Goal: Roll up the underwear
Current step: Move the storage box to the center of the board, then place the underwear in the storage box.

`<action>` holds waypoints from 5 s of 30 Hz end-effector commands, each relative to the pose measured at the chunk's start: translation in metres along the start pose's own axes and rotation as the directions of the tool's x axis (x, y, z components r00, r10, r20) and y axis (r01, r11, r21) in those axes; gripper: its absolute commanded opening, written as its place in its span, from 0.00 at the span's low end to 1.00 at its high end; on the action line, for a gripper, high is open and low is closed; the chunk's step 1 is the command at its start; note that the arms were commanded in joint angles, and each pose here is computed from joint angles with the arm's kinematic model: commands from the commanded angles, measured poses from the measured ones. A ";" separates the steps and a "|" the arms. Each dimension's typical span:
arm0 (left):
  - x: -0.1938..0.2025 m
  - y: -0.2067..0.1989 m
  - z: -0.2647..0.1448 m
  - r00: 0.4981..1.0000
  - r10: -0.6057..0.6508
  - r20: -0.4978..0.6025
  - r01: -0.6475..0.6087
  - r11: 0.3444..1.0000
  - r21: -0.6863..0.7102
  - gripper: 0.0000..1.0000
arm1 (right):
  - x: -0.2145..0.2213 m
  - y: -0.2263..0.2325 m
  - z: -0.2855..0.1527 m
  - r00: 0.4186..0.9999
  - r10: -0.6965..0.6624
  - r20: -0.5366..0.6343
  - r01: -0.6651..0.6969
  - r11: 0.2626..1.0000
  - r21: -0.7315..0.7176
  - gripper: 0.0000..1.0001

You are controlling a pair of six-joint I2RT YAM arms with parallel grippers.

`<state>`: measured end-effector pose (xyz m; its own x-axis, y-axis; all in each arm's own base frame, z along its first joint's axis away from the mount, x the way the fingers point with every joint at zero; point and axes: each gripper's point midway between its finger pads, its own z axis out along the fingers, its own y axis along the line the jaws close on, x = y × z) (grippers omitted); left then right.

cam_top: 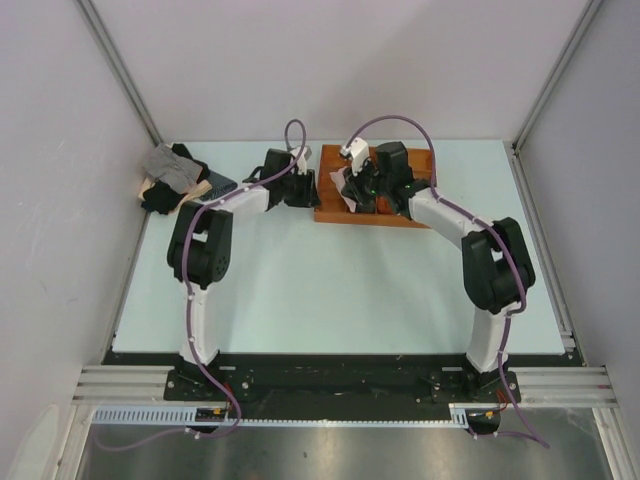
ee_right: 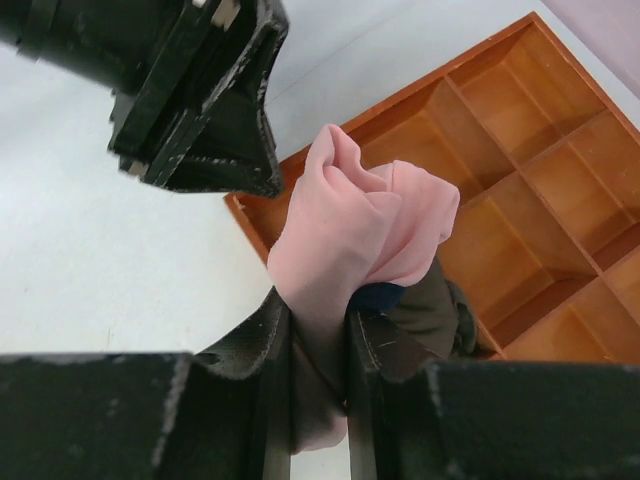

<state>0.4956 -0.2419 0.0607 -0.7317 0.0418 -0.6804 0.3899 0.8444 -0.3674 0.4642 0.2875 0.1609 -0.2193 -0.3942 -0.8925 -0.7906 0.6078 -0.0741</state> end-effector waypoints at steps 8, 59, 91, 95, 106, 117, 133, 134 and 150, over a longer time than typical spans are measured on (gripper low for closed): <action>0.013 -0.018 0.001 0.998 0.040 -0.046 -0.036 0.995 0.090 0.06 | -0.035 -0.014 0.026 0.990 0.048 0.133 -0.061 0.993 0.096 0.00; 0.015 -0.040 -0.068 0.984 -0.115 0.137 0.098 0.987 0.130 0.58 | 0.108 0.067 0.039 0.976 -0.034 -0.216 0.021 0.998 -0.063 0.00; 0.031 -0.085 -0.029 0.996 -0.083 0.043 0.070 0.967 0.245 0.25 | 0.116 0.066 0.045 0.974 0.013 -0.224 -0.031 0.997 -0.075 0.00; 0.062 -0.071 -0.015 0.996 -0.084 -0.021 0.086 0.979 0.184 0.23 | 0.114 0.065 0.044 0.975 0.017 -0.220 -0.035 0.996 -0.078 0.00; 0.095 -0.045 -0.002 0.991 -0.096 -0.089 0.104 0.991 0.086 0.19 | 0.081 0.058 0.028 0.989 0.010 -0.149 -0.024 0.995 -0.094 0.29; 0.107 -0.034 0.006 0.988 -0.088 -0.126 0.093 0.995 0.038 0.18 | 0.039 0.052 0.008 0.998 0.023 -0.054 -0.029 0.993 -0.110 0.54; 0.099 -0.032 0.005 0.990 -0.083 -0.116 0.086 0.996 0.026 0.18 | 0.033 0.043 0.024 0.992 0.118 -0.052 -0.123 0.987 -0.102 0.35; 0.099 -0.032 0.005 0.990 -0.083 -0.118 0.087 0.996 0.027 0.18 | 0.039 0.041 0.029 0.990 0.127 -0.063 -0.133 0.986 -0.097 0.35; 0.067 -0.048 -0.021 0.996 -0.084 -0.024 0.086 0.993 0.080 0.26 | 0.117 0.034 0.054 0.938 0.173 -0.299 -0.189 0.982 -0.023 0.17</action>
<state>0.4349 -0.2877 0.0571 -0.7335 -0.0454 -0.6782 0.4146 0.7608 -0.4993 0.4393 0.3115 0.0692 -0.4555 -0.4121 -0.7891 -0.7801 0.6119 0.1307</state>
